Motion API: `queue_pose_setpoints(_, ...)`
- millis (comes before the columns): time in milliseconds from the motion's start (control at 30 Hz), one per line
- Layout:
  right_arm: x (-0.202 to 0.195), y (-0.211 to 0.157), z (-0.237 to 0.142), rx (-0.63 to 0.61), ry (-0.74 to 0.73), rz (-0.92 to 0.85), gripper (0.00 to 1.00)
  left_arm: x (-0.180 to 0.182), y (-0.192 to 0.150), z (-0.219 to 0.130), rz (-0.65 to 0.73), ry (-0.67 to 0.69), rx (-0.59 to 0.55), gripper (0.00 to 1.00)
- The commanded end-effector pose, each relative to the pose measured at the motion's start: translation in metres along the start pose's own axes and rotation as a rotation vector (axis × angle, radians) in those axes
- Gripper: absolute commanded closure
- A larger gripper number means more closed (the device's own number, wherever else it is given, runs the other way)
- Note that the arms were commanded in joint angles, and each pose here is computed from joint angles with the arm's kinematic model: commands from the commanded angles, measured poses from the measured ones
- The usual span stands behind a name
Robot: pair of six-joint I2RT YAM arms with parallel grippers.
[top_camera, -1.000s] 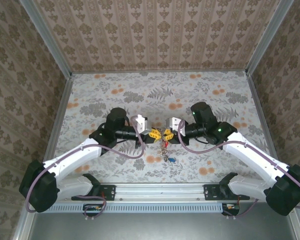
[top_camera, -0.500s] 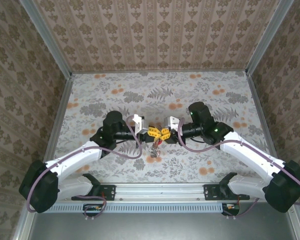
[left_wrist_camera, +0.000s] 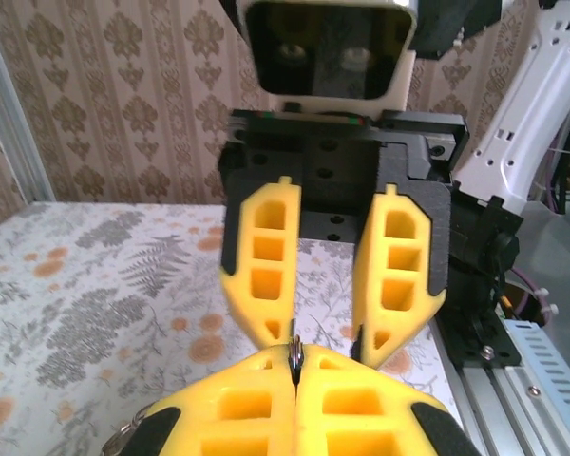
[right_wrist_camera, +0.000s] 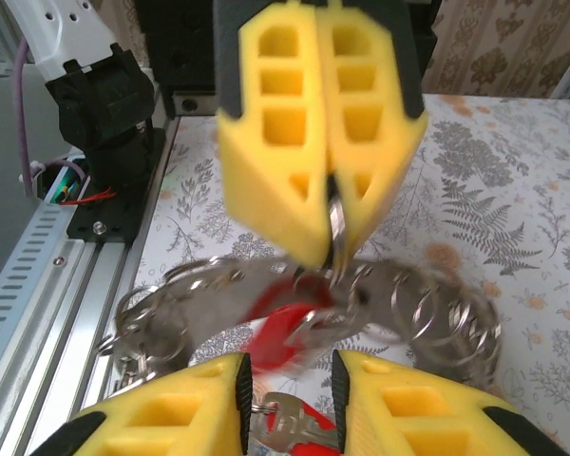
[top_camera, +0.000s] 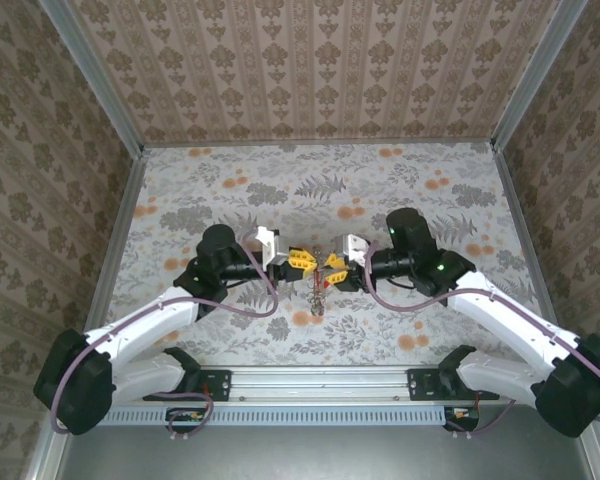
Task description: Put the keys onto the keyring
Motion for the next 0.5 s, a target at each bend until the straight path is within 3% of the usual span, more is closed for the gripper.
queue_pose_setpoints(0, 0.011, -0.005, -0.002, -0.036, 0.023, 0.012, 0.66, -0.005, 0.018, -0.004, 0.049, -0.017, -0.059, 1.00)
queue_pose_setpoints(167, 0.010, -0.009, 0.008, -0.059, -0.030, 0.065, 0.59, -0.003, 0.021, -0.003, 0.045, -0.019, -0.070, 1.00)
queue_pose_setpoints(300, 0.002, -0.011, 0.014, -0.093, -0.126, 0.100, 0.59, -0.001, 0.021, -0.001, 0.036, -0.021, -0.080, 1.00)
queue_pose_setpoints(467, 0.005, -0.007, 0.026, -0.131, -0.137, 0.099, 0.57, 0.001, 0.022, 0.000, 0.027, -0.015, -0.085, 1.00)
Point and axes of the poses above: each hand's point on the last joint's axis, 136 mm out from that joint toward the fingers, its own z axis out along the fingers, its own x axis along the line the jaws close on, y = z × x, the point moved 5 cm from there along -z, back along the fingers, and after that the axes turned 10 degrees about -z, right-handed, at the moved point
